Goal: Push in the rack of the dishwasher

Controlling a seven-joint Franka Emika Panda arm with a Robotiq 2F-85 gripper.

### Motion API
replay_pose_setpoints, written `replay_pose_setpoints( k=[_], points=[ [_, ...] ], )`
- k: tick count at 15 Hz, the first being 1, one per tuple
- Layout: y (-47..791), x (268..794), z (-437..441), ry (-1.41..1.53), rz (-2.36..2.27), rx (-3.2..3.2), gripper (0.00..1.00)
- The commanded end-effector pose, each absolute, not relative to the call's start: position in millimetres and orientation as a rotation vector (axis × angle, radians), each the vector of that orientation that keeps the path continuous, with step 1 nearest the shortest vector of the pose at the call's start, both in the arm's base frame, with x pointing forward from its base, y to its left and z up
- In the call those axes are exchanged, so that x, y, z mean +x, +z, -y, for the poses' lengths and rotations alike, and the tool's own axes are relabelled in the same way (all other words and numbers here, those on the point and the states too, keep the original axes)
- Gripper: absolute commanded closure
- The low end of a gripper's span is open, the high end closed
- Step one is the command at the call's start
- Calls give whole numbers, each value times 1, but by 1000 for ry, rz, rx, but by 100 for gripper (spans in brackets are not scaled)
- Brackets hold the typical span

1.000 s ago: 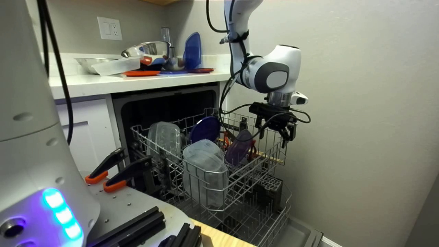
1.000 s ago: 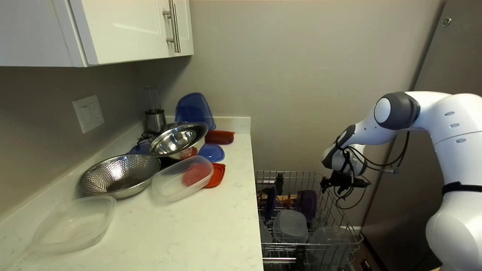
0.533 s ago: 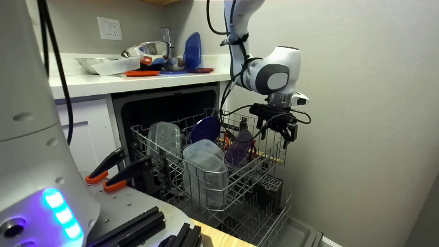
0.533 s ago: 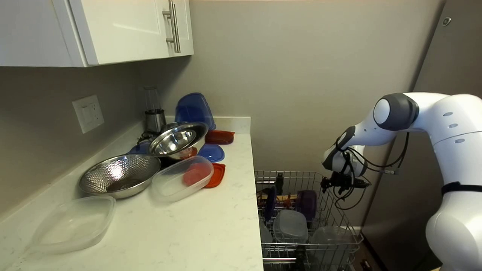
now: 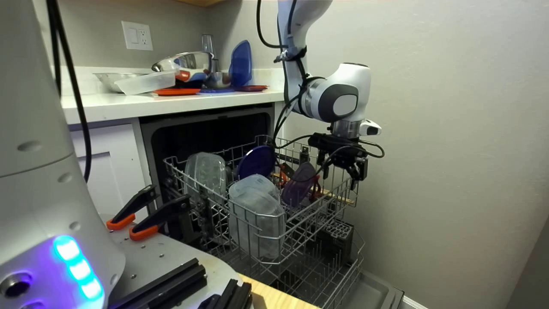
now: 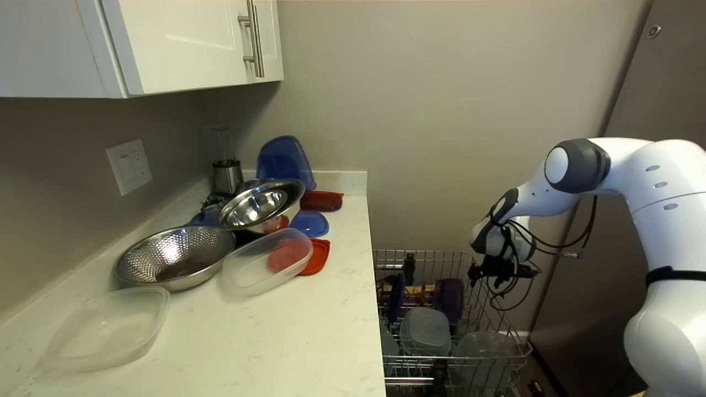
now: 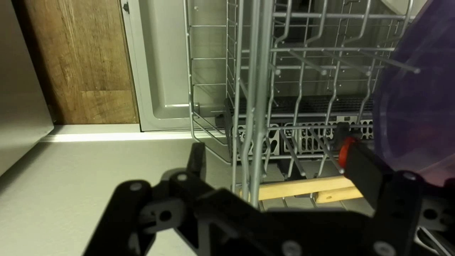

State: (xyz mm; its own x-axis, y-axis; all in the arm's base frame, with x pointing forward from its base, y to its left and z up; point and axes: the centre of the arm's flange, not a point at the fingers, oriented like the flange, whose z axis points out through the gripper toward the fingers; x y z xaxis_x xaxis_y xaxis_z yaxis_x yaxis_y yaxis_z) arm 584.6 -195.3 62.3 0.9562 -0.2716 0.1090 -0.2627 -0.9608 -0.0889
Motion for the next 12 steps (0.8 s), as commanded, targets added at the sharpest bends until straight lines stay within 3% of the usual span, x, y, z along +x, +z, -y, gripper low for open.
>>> replay_pose_setpoints(
  k=[1,12],
  points=[
    [54,586,179,-145,-436,-3035,0],
    [58,592,147,-127,-560,-2990,0]
  ],
)
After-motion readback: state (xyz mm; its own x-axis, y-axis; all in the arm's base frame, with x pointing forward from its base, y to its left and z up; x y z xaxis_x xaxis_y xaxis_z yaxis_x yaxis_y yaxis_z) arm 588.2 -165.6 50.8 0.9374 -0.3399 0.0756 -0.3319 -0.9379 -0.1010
